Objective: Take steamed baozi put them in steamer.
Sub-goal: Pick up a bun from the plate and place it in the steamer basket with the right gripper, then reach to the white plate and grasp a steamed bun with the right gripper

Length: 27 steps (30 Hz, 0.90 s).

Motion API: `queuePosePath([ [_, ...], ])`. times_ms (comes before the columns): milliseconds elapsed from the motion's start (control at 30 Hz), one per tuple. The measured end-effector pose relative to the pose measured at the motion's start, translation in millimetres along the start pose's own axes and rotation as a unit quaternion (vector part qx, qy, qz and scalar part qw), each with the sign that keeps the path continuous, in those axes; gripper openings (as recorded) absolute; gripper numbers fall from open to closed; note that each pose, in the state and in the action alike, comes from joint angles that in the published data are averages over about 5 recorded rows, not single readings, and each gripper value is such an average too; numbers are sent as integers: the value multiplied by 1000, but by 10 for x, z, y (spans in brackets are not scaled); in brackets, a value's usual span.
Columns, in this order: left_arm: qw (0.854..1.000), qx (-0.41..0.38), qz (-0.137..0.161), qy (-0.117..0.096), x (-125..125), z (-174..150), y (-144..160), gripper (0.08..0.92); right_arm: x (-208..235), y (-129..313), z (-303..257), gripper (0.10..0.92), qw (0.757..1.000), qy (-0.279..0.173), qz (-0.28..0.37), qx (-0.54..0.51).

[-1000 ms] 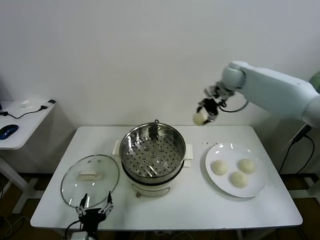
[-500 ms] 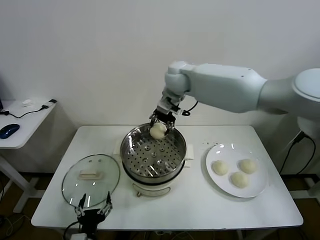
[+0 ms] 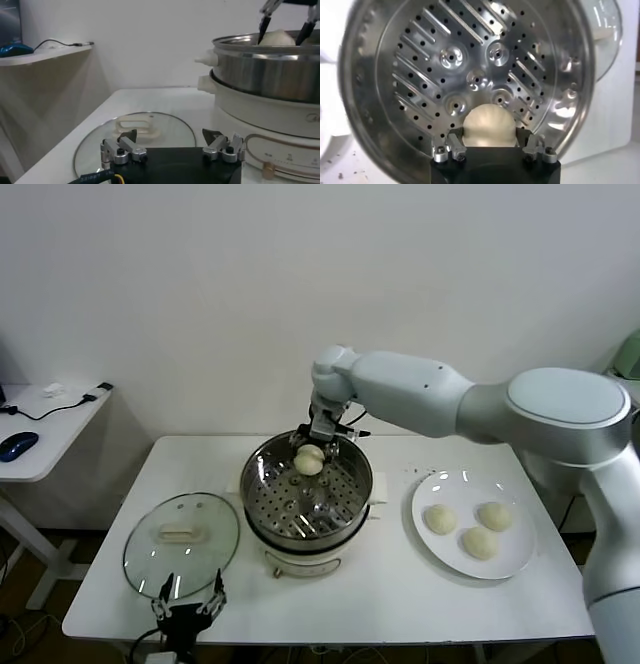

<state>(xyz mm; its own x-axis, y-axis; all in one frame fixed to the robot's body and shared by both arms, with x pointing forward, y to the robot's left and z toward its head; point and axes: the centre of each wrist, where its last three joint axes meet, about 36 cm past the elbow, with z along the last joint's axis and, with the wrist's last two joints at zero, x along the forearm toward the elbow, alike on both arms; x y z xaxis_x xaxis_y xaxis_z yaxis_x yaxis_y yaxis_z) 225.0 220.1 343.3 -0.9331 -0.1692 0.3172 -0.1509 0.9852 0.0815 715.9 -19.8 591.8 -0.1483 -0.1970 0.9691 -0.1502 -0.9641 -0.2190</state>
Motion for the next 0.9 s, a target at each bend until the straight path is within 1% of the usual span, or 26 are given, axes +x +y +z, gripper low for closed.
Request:
queuePosePath([
  [67,1000,0,0,0,-2,1,0,823,-49,1,10,705,1000,-2,0,2],
  [233,1000,0,-3,-2,-8,-3,2,823,-89,24,37,798,1000,-9,2,1],
  [300,1000,0,-3,-2,-4,-8,1,823,-54,33,52,816,1000,-13,4,-1],
  [433,1000,-1,-2,-3,16,-26,-5,823,156,50,118,822,1000,-19,8,-9],
  [600,1000,-3,-1,-5,42,-35,-7,823,621,157,268,823,999,-23,14,-42],
  [733,1000,-5,-1,-6,49,-29,-7,823,1029,481,422,823,994,-21,19,-109],
  [833,1000,-5,-1,-7,51,-30,-8,823,1262,912,518,823,983,-11,15,-181],
  [900,1000,-5,-1,-10,45,-33,-7,823,1338,1267,550,823,972,-3,8,-234],
])
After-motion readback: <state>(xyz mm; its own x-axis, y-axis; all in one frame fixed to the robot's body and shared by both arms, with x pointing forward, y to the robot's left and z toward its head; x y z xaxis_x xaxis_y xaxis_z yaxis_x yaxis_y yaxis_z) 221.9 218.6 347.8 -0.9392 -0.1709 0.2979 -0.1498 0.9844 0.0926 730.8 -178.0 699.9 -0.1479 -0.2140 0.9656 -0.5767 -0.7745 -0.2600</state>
